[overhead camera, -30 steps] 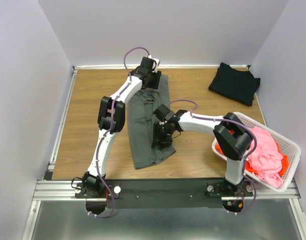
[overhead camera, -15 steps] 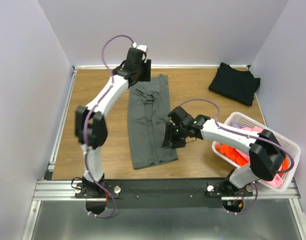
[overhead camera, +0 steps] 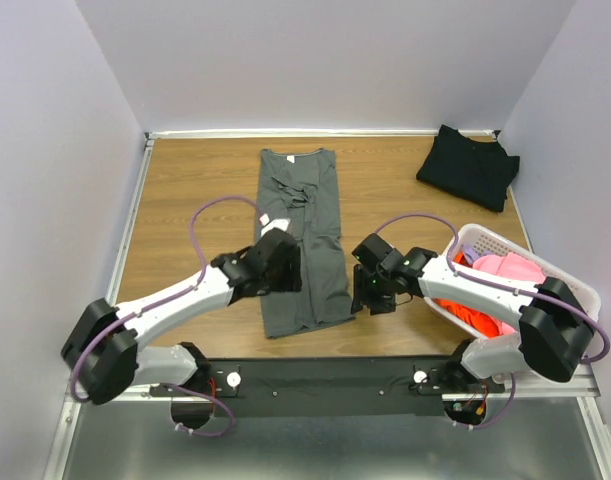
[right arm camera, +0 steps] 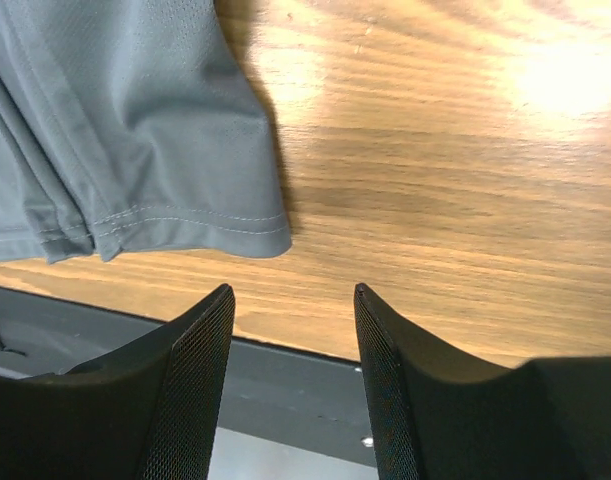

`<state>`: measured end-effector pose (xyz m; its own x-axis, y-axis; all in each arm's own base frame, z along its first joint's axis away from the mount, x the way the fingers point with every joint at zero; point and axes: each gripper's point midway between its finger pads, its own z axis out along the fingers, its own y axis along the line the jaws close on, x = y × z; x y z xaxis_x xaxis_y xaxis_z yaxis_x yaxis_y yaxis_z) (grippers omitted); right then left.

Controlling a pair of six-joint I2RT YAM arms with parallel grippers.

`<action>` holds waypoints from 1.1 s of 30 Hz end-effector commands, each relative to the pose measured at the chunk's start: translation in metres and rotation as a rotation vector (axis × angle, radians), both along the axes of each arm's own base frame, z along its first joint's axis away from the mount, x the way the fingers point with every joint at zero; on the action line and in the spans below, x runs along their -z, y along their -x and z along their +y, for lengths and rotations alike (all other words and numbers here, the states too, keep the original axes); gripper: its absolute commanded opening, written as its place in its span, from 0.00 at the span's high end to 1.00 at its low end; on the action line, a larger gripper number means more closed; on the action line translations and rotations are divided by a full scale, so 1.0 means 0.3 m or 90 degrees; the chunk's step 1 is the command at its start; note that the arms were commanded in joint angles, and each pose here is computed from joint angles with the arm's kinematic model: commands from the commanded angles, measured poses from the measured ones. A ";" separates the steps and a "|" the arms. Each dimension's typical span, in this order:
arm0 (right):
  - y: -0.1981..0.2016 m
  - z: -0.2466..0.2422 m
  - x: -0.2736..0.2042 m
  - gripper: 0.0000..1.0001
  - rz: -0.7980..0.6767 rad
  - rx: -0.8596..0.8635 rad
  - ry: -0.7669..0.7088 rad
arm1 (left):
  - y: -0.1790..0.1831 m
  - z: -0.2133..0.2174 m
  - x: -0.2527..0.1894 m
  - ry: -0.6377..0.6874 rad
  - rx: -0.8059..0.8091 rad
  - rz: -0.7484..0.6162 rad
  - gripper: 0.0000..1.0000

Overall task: Fold and stack the t-shirts
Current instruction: Fold the tshirt

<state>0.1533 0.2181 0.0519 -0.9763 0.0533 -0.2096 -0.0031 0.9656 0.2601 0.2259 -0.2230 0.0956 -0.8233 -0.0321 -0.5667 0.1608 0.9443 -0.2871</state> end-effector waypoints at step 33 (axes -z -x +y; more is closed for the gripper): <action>-0.008 0.066 0.145 0.73 0.039 -0.039 0.002 | 0.291 0.091 0.059 0.051 -0.088 0.128 0.34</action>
<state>0.1642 0.2386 0.0157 -0.9838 -0.0013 -0.1792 -0.0488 0.9642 0.2605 0.1423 -0.2000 0.0759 -0.8937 -0.2234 -0.3891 -0.0467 0.9089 -0.4143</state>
